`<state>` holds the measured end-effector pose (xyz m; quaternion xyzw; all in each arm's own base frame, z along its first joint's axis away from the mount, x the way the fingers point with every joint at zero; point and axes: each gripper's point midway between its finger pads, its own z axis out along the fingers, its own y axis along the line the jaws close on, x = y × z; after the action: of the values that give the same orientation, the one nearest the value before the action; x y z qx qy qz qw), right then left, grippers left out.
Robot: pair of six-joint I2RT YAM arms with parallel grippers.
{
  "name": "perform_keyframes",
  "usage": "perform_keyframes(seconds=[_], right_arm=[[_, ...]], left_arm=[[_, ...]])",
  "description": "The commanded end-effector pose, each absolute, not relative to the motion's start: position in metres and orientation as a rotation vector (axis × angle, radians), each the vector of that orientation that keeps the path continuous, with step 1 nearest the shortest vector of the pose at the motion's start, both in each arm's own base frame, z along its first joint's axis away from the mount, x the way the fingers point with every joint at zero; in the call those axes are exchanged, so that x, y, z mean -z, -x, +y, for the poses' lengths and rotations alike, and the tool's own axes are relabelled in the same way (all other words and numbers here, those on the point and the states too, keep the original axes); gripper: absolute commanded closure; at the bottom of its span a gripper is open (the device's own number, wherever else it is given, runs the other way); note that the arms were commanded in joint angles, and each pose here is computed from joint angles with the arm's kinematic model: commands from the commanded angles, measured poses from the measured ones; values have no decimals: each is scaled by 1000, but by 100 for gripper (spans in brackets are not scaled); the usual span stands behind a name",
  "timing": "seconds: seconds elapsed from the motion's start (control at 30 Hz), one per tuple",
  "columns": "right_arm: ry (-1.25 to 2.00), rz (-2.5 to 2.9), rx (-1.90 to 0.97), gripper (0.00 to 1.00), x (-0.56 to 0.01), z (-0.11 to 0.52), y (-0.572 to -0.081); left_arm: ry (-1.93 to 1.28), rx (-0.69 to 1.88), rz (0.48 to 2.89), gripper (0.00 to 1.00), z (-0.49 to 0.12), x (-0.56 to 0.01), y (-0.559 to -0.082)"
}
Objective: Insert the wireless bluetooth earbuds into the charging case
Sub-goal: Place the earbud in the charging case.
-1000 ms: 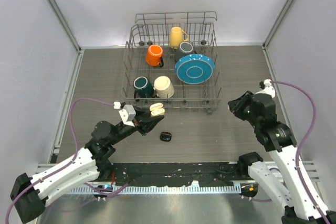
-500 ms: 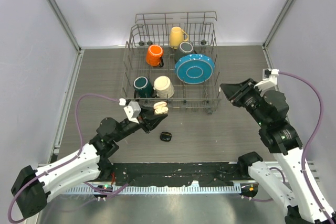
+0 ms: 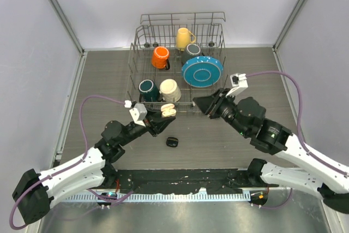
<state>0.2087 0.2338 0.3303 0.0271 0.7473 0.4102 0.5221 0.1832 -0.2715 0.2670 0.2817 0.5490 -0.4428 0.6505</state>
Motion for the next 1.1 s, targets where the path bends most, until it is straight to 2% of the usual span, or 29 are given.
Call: perform_keyframes(seconds=[0.0, 0.4, 1.07], right_arm=[[-105, 1619, -995, 99, -377, 255, -208], [17, 1573, -1051, 99, -393, 321, -189], [68, 1653, -993, 99, -361, 345, -187]], left_arm=[[-606, 1002, 1125, 100, -268, -305, -183], [-608, 977, 1123, 100, -265, -301, -184], [-584, 965, 1105, 100, -261, -308, -186]])
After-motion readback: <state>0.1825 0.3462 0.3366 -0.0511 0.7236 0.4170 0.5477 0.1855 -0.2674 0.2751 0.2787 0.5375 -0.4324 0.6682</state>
